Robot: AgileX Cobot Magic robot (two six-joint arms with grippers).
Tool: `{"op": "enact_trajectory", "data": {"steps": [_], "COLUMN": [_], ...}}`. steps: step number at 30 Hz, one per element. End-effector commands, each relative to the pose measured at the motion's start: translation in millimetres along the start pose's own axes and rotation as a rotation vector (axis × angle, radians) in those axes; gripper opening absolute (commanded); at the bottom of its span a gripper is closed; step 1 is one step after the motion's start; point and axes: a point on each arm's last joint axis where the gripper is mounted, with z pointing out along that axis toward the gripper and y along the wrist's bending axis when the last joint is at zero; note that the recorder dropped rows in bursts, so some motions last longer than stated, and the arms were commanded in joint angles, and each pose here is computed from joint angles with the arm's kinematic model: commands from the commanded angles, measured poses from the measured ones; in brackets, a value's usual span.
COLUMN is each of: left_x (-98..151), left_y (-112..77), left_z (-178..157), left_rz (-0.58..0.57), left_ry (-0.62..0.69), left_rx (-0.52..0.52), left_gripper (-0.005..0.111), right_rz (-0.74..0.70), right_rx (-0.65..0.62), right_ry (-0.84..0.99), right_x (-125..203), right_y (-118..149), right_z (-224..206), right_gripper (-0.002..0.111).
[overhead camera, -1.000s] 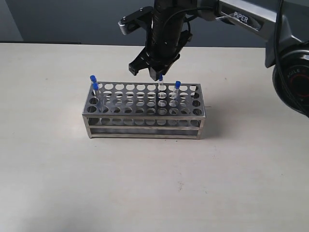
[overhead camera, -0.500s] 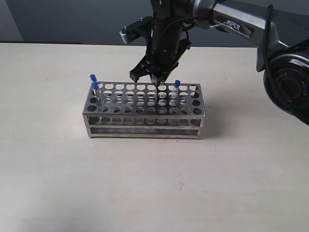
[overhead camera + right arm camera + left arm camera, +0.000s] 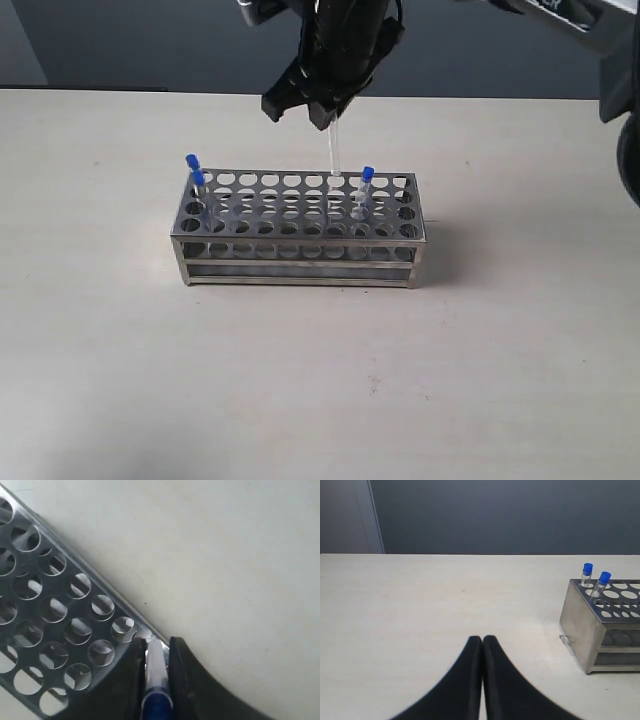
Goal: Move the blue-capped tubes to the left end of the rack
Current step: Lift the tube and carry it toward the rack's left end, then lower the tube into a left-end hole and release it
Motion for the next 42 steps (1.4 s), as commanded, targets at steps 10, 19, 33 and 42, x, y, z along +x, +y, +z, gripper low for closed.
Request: {"op": "enact_trajectory", "data": {"steps": [10,19,33,42], "left_x": [-1.4,-1.4,-1.4,-1.6], "left_y": [-0.5,-0.5,-0.5,-0.6], "left_z": [-0.5,-0.5,-0.5,-0.5], "left_rz": [-0.002,-0.002,-0.002,0.001], "left_ry": [-0.009,-0.009,-0.009,-0.012], "left_rx": [0.009,0.009,0.009,0.009], "left_gripper": [0.001,0.001,0.001,0.001], "right_rz": [-0.263,-0.321,-0.335,-0.321], "right_rx": [-0.153,-0.208,-0.216,-0.221], "right_ry": [-0.108,-0.211,-0.193,-0.219], "right_x": [-14.7,-25.3,-27.3,-30.4], "right_y": [86.3,111.5,115.8,117.9], "right_z": [-23.6,-13.6,19.8,31.3], "right_gripper": [0.000,-0.001,-0.001,-0.001]}}
